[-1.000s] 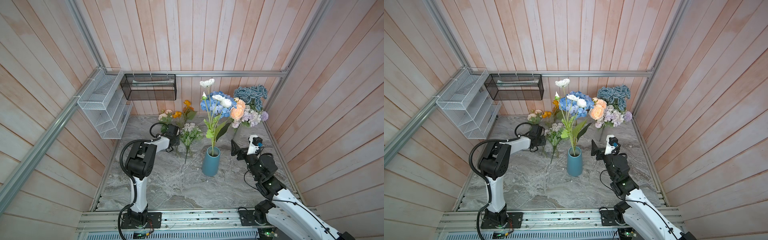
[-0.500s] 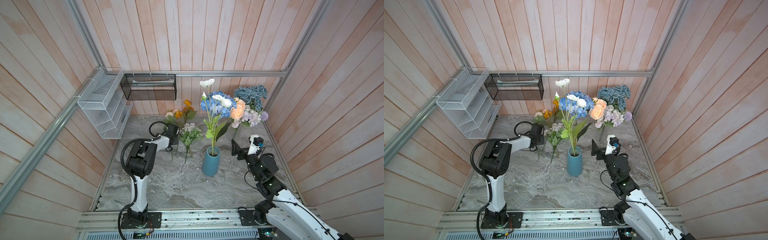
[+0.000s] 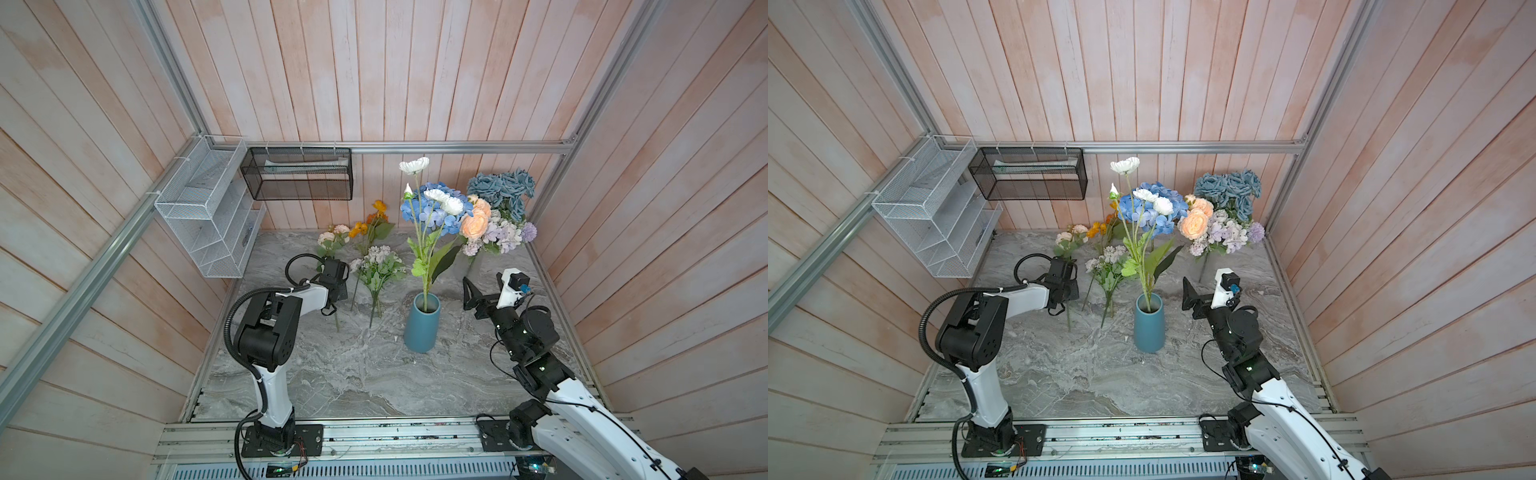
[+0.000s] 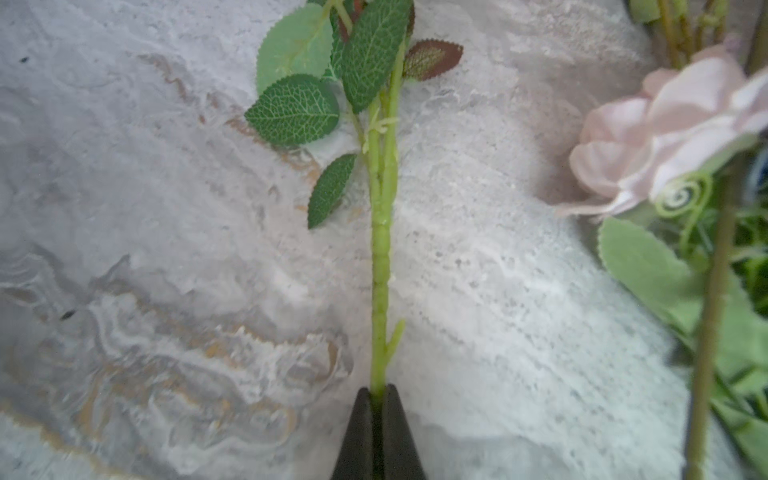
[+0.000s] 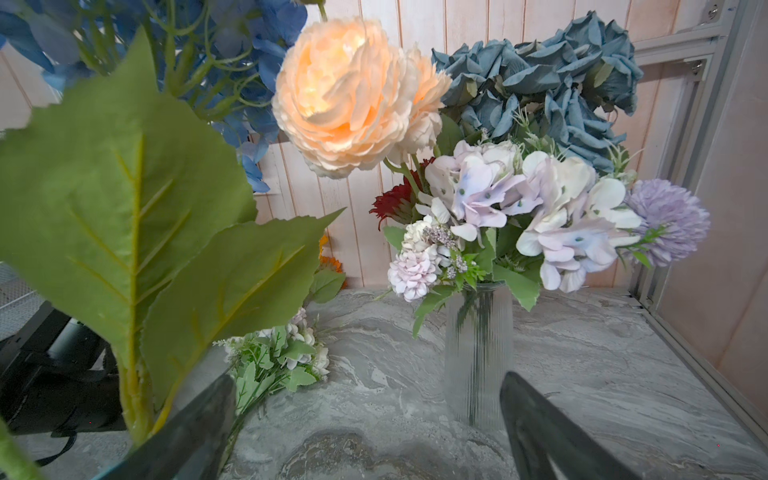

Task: Arrange the flowers into the vase
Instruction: 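Lift the pink rose with left gripper toward the teal vase while right gripper reaches in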

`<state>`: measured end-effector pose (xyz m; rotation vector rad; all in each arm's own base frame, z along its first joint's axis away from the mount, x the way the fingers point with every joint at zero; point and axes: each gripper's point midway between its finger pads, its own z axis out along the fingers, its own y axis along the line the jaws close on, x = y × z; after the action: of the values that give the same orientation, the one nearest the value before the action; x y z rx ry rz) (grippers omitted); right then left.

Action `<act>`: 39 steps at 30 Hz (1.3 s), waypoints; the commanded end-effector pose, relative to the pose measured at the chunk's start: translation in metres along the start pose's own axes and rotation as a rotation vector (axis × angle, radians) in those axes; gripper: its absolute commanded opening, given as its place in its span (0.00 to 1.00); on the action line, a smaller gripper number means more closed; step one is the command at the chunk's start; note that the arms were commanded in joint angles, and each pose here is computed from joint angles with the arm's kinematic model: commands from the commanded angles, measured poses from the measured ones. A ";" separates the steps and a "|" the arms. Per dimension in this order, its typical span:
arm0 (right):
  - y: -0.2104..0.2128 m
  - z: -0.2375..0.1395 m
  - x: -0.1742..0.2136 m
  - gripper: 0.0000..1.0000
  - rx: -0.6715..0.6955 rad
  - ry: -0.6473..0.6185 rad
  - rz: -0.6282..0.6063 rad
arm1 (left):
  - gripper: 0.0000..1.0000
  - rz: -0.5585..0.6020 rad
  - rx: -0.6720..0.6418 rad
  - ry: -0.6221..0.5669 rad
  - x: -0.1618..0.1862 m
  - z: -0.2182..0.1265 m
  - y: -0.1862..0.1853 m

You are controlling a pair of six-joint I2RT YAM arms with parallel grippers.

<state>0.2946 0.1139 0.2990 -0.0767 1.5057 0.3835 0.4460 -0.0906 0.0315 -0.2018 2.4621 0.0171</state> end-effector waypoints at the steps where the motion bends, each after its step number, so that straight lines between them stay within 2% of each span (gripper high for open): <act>1: 0.014 -0.002 -0.031 0.98 -0.065 -0.067 0.051 | 0.00 -0.093 0.072 -0.109 -0.020 -0.026 -0.004; 11: 0.047 0.000 -0.062 0.98 -0.233 -0.101 0.118 | 0.00 -0.261 0.264 -0.249 -0.025 -0.097 -0.007; 19: 0.051 -0.001 -0.077 0.98 -0.259 -0.150 0.164 | 0.00 -0.516 0.461 -0.376 -0.019 -0.156 0.000; 25: 0.058 -0.003 -0.084 0.98 -0.298 -0.158 0.181 | 0.00 -0.588 0.494 -0.511 -0.015 -0.202 0.002; 29: 0.063 -0.006 -0.089 0.98 -0.328 -0.169 0.185 | 0.00 -0.552 0.622 -0.617 -0.023 -0.239 -0.010; 32: 0.070 -0.008 -0.094 0.98 -0.369 -0.177 0.184 | 0.00 -0.480 0.699 -0.701 -0.032 -0.270 -0.022; 39: 0.105 -0.016 -0.114 0.98 -0.563 -0.175 0.162 | 0.00 -0.208 0.861 -0.922 -0.055 -0.352 -0.061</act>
<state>0.2645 0.1726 0.3995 -0.2632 1.2846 0.8310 0.2908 -0.1575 0.2860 -0.1922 1.5323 -0.8518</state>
